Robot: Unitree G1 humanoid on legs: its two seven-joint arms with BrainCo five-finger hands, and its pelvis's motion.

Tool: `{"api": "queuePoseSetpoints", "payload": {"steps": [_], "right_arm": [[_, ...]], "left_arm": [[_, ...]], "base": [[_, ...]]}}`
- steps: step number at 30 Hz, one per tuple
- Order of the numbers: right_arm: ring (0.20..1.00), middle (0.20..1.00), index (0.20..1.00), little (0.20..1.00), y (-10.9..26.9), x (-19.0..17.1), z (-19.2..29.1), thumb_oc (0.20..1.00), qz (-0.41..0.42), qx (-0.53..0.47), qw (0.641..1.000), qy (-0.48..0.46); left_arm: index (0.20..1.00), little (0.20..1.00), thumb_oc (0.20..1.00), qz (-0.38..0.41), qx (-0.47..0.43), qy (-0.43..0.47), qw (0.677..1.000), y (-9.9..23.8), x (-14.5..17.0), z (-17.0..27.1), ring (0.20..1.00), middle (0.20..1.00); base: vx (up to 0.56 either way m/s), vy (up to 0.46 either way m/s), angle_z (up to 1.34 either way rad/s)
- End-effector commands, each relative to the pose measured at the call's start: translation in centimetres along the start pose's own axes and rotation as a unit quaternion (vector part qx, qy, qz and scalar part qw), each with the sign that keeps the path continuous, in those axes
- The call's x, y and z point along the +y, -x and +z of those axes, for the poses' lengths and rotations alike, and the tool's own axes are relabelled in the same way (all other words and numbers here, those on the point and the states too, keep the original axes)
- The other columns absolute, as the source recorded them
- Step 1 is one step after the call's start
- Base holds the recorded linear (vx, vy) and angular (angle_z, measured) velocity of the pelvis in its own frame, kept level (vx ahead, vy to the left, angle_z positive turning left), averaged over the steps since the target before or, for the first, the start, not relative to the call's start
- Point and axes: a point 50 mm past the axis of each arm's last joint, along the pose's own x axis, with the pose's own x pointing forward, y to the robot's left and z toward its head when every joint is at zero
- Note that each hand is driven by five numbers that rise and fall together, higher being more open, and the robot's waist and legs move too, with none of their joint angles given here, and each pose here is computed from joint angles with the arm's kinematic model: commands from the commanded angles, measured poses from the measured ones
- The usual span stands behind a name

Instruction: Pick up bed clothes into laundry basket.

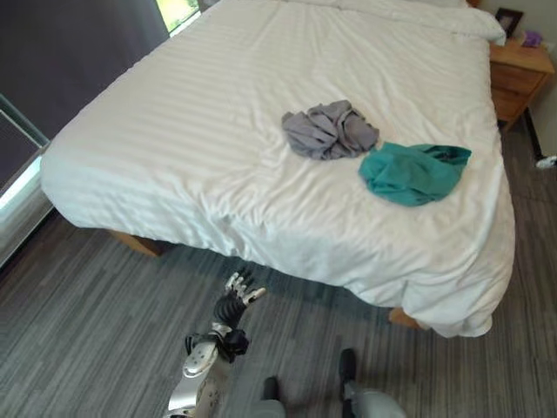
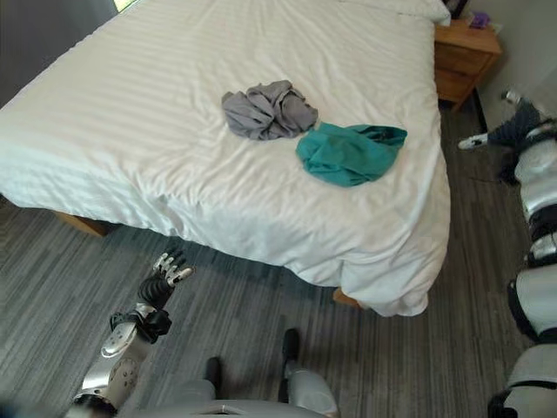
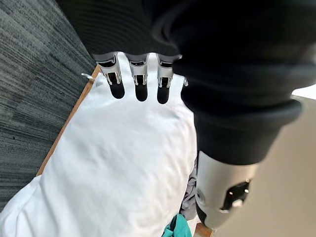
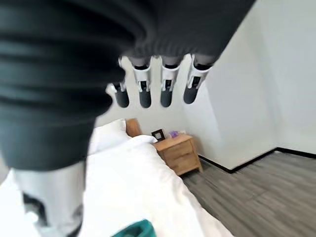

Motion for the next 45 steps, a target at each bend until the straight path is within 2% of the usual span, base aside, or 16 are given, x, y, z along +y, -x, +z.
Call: {"api": "queuePoseSetpoints", "payload": {"steps": [1,6,10,16,18,22,28,35,45], "right_arm": [[1.000,1.000,1.000,1.000,-0.2,-3.6,0.5,1.000,-0.062,0.012,0.996,0.061],[1.000,1.000,1.000,1.000,-0.4,-2.6,3.4,1.000,-0.052,-0.044,0.994,0.084],[1.000,1.000,1.000,1.000,-0.3,-3.1,5.3,1.000,-0.068,-0.089,0.990,0.088],[1.000,1.000,1.000,1.000,-0.3,-6.8,4.0,1.000,-0.108,-0.048,0.991,0.059],[1.000,1.000,1.000,1.000,0.4,-10.1,2.8,1.000,-0.142,-0.031,0.989,0.038],[1.000,1.000,1.000,1.000,1.8,-14.0,0.1,1.000,-0.195,0.007,0.981,-0.017],[1.000,1.000,1.000,1.000,3.2,-16.9,-1.5,1.000,-0.242,0.024,0.968,-0.058],[1.000,1.000,1.000,1.000,2.8,-16.8,0.1,1.000,-0.234,-0.003,0.968,-0.087],[1.000,1.000,1.000,1.000,2.5,-16.5,0.2,1.000,-0.208,0.010,0.971,-0.119]], "left_arm": [[1.000,1.000,1.000,-0.017,-0.058,-0.024,0.998,-0.9,0.3,3.3,1.000,1.000],[1.000,1.000,1.000,-0.007,-0.048,-0.023,0.999,-0.9,0.4,2.7,1.000,1.000],[1.000,1.000,1.000,-0.013,-0.066,-0.030,0.997,-1.3,0.2,3.5,1.000,1.000],[1.000,1.000,1.000,-0.030,-0.097,-0.042,0.994,-2.2,-0.6,5.3,1.000,1.000],[1.000,1.000,1.000,-0.026,-0.115,-0.046,0.992,-2.3,-0.7,6.2,1.000,1.000],[1.000,1.000,1.000,-0.006,-0.127,-0.043,0.991,-2.8,-0.6,6.5,1.000,1.000],[1.000,1.000,1.000,0.015,-0.135,-0.046,0.990,-2.4,0.2,6.7,1.000,1.000],[1.000,1.000,1.000,0.026,-0.146,-0.033,0.988,-2.6,0.2,7.2,1.000,1.000],[1.000,1.000,1.000,0.040,-0.150,-0.016,0.988,-2.8,0.7,7.4,1.000,1.000]], "base": [[0.00,-0.005,0.12],[0.00,-0.001,0.00],[-0.06,-0.003,-0.06],[-0.09,-0.038,0.07],[-0.11,-0.074,0.09],[-0.06,-0.068,0.19],[0.00,-0.061,0.16],[0.03,-0.047,0.03],[0.00,-0.002,-0.02]]}}
